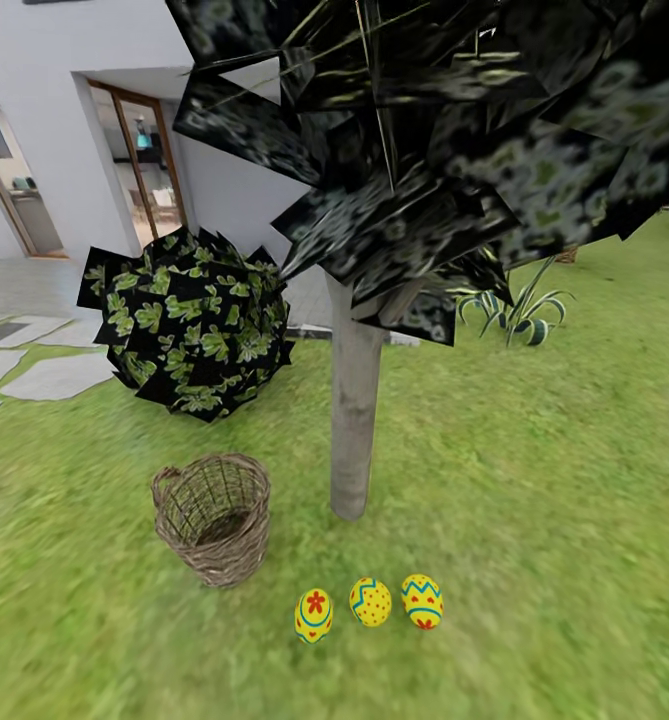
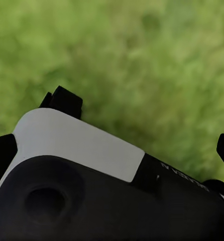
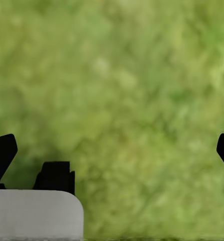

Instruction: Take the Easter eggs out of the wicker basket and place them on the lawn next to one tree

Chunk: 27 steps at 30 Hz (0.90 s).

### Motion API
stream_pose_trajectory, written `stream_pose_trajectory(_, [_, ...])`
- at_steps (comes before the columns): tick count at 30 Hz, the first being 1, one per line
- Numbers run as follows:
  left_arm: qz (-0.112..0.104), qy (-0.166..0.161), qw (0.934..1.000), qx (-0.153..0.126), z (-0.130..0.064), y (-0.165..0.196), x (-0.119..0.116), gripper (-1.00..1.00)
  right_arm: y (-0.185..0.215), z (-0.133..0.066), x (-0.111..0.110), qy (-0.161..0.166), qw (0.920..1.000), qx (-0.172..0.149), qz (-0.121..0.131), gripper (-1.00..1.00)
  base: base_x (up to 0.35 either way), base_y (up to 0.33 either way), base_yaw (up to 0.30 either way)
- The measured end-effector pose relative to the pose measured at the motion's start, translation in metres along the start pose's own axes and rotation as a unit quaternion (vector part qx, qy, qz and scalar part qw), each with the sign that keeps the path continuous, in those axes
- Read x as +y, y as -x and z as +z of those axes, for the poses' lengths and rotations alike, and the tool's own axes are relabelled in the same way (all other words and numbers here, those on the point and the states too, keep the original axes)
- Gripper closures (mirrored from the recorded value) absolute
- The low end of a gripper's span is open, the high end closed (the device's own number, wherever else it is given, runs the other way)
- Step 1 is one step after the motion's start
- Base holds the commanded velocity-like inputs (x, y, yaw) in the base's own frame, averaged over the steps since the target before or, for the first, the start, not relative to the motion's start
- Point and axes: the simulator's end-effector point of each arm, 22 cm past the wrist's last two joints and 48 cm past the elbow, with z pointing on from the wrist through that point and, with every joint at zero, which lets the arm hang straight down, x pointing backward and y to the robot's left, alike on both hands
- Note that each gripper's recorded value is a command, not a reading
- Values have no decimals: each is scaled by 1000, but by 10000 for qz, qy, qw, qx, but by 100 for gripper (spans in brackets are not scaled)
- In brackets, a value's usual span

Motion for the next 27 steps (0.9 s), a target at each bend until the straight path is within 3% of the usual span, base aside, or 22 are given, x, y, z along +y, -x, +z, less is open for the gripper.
stream_pose_trajectory(27, [8, 114, 9999, 44, -41, -7, 2, -100, -5, -39, -6, 18, 9998, 203, -33, -100, 0, 0, 0])
